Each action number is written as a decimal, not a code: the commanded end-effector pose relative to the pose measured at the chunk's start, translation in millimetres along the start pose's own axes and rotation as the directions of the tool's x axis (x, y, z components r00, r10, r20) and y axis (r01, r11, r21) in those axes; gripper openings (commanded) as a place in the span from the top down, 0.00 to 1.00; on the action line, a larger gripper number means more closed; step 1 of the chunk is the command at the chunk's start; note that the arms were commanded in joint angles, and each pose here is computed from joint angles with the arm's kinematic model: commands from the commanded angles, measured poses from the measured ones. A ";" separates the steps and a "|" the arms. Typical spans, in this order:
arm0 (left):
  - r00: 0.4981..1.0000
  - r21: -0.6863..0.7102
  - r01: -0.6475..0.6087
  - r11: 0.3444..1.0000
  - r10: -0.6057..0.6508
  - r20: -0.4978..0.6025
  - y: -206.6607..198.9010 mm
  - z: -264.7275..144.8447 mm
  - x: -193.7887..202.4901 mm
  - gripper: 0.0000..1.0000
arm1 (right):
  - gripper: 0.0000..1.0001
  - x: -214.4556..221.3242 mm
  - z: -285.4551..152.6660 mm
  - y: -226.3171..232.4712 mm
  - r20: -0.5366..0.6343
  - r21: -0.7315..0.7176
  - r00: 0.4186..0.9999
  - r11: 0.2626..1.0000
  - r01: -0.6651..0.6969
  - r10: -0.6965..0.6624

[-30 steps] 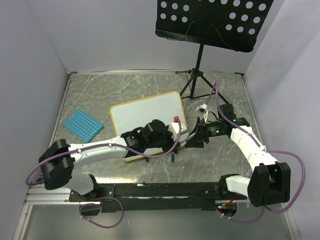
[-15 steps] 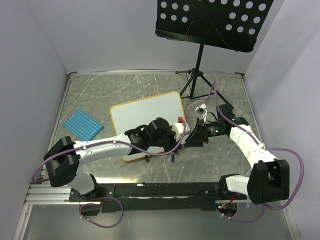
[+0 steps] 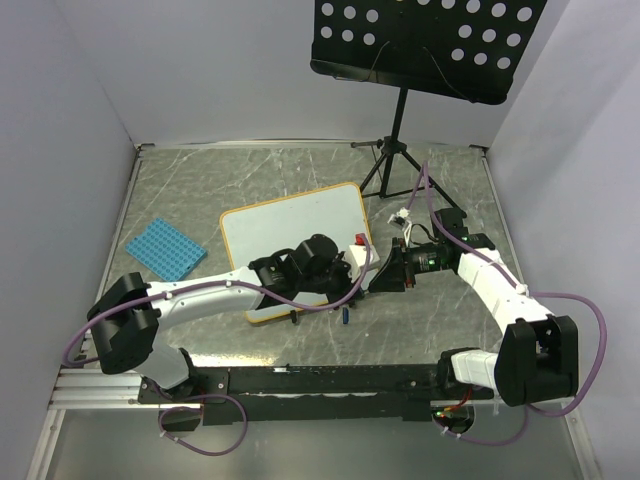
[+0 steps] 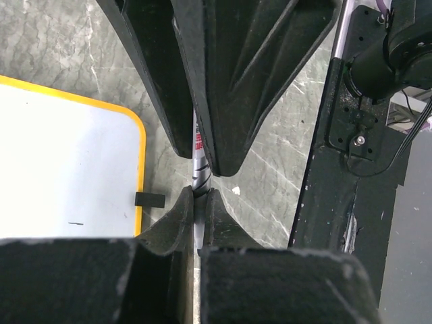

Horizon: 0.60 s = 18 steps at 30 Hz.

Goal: Write a sentence on the whiteboard
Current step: Pass from the left arm to the right

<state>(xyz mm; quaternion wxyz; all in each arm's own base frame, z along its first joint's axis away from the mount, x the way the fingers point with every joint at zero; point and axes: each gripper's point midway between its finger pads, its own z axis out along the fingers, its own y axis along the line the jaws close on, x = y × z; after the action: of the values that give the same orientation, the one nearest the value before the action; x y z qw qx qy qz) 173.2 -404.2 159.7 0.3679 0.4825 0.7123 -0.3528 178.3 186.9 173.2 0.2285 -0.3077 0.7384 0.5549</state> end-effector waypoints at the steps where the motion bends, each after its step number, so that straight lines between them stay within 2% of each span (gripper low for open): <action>1: 0.998 0.000 0.004 1.000 -0.004 0.061 2.0 -2.7 -21.3 0.99 | 0.63 -15.7 1.2 8.6 0.015 -0.033 0.998 0.998 0.057 -0.056; 7: 0.996 0.005 0.005 1.000 -0.005 0.086 2.5 -2.4 -27.5 0.99 | 0.71 -15.3 1.3 6.2 0.011 -0.023 0.999 0.998 0.054 -0.054; 8: 0.996 0.008 0.005 1.000 -0.006 0.089 1.7 -3.2 -28.5 0.99 | 0.76 -15.1 1.3 5.7 0.010 -0.020 0.999 0.998 0.054 -0.054; 10: 0.996 0.010 0.008 1.000 -0.009 0.092 1.6 -3.8 -29.4 0.99 | 0.80 -14.8 1.5 5.4 0.007 -0.019 0.999 0.998 0.054 -0.054; 12: 0.995 0.011 0.011 1.000 -0.012 0.097 2.2 -3.9 -30.6 0.99 | 0.93 -15.0 1.6 5.2 0.006 -0.017 0.998 0.998 0.056 -0.056; 14: 0.994 0.011 0.017 1.000 -0.018 0.106 2.2 -5.4 -32.7 0.99 | 1.00 -15.2 1.4 5.1 0.005 -0.014 0.998 0.998 0.061 -0.061; 18: 0.989 0.014 0.032 0.999 -0.034 0.142 2.4 -11.4 -39.6 0.98 | 1.00 -16.3 0.4 6.7 0.010 -0.011 0.997 0.997 0.079 -0.079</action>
<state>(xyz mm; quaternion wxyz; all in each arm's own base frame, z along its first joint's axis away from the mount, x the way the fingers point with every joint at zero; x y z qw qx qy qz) 173.7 -404.4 161.9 0.3613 0.4723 0.7153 -0.3671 184.1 186.2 171.0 0.2310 -0.3088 0.7465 0.5422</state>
